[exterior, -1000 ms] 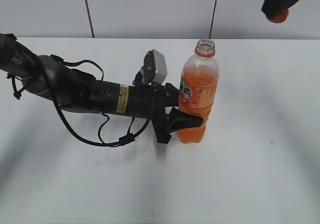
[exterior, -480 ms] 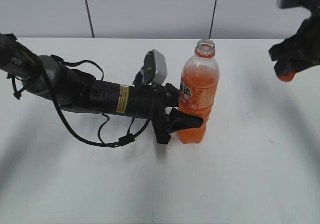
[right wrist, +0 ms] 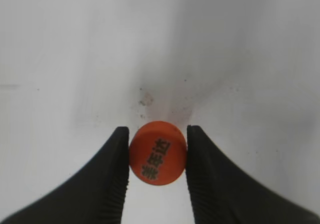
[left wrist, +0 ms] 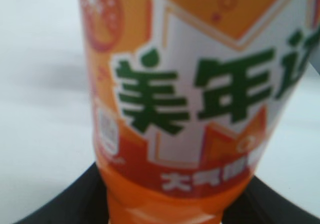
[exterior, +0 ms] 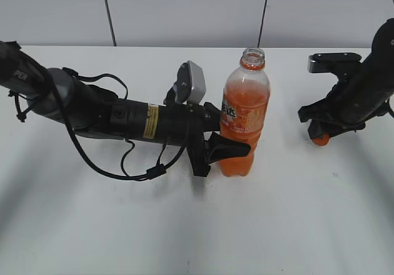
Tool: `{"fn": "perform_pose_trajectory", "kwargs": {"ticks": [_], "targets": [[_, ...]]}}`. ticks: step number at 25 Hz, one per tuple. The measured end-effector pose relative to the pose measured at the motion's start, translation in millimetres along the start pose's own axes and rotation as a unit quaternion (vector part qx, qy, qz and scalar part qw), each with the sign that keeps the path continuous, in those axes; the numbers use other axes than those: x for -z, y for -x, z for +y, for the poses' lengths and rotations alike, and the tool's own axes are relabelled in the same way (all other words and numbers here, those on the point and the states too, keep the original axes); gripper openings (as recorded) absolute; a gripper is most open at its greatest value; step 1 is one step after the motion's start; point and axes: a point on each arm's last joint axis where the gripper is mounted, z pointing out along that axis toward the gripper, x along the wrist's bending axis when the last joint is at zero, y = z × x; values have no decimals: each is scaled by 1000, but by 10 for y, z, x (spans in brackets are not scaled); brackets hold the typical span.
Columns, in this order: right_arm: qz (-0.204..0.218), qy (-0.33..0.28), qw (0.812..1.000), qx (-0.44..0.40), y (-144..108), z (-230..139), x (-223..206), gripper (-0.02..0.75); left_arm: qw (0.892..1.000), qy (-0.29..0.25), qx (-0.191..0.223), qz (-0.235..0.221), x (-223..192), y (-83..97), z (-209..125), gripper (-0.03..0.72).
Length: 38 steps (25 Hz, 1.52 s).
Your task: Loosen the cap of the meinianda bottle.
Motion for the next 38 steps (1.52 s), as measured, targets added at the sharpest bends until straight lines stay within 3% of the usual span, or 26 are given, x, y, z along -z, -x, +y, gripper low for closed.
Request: {"fn": "perform_pose_trajectory", "kwargs": {"ticks": [10, 15, 17, 20, 24, 32, 38], "targets": [[7, 4, 1000, -18, -2, -6, -183, 288, 1000, 1, 1, 2, 0, -4, 1, 373], [13, -5, 1000, -25, -12, -23, -184, 512, 1000, 1, 1, 2, 0, -4, 1, 373], [15, -9, 999, -27, -16, -29, -183, 568, 1000, 1, 1, 2, 0, -4, 1, 373], [18, -8, 999, -31, -22, -26, -160, 577, 1000, -2, -2, -2, 6, -1, -5, 376], [17, 0, 999, -30, -25, -5, -108, 578, 1000, -2, -5, -7, 34, -10, -13, 446], [16, 0, 1000, -26, -23, -3, -96, 578, 1000, 5, -6, -12, 49, -12, 1, 470], [17, 6, 1000, -25, -31, 13, 1, 579, 998, -13, -10, -53, 195, -24, -69, 589]]}}
